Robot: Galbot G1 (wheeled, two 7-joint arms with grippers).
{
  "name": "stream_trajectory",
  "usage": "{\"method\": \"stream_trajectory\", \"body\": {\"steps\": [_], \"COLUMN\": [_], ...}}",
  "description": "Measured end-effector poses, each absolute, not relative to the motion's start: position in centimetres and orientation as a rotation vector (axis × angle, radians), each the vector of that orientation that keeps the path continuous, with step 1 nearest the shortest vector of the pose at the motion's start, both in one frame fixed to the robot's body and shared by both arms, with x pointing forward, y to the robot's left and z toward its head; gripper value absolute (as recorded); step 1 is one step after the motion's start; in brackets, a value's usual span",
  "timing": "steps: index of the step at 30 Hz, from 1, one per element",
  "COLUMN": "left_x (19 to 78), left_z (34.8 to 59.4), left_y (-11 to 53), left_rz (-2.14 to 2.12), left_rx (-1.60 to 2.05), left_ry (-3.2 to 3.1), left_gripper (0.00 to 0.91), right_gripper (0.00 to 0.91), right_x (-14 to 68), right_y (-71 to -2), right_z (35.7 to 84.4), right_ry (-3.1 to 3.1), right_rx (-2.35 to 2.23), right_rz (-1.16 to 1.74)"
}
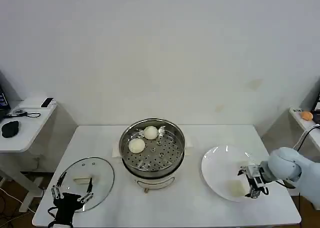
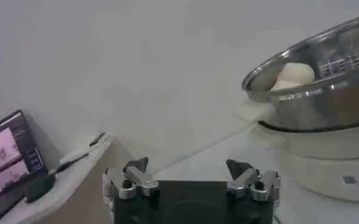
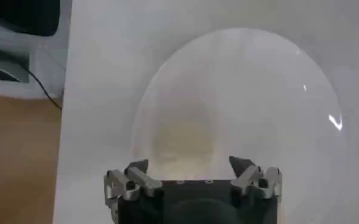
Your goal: Take steamed baozi put them in steamer then cover it.
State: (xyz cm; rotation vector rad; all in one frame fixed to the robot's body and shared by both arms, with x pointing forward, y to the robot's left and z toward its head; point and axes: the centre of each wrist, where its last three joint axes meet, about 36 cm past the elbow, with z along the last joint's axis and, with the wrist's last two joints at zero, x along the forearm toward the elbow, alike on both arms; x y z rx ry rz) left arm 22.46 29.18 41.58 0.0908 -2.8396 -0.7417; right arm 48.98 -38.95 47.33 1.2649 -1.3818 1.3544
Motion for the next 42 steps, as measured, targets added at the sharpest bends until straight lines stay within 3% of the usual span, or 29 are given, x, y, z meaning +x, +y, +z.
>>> {"method": "stream_trajectory", "body": {"steps": [9,14,32,42], "left_x": [22.6,22.7,22.5,22.7], "left_z": [41.5,41.5,42.0,42.4], "left_y": [29.3,29.2,29.1,29.0], "left_rz": [-0.743,-0.742,-0.741,-0.746], "left_rx": [0.093,0.095,0.1,0.09], "left_ry": [-2.838,-2.84,-2.848,-2.862], "left_gripper": [0.907,0.907,0.907,0.907], "right_gripper": [0.766,0.645,0.605,0.605], "right_x": [49.2,49.2,49.3,50.7], "right_y": [-38.8,-38.7,-38.8,-39.0], "right_z": [46.7,46.5,47.3,50.7], "right_ry": [-1.369,-1.375,-1.375,-1.405], "right_rx": [1.266,1.261,1.257,1.256], "right_rz": [1.333,1.316,1.282,1.304]}}
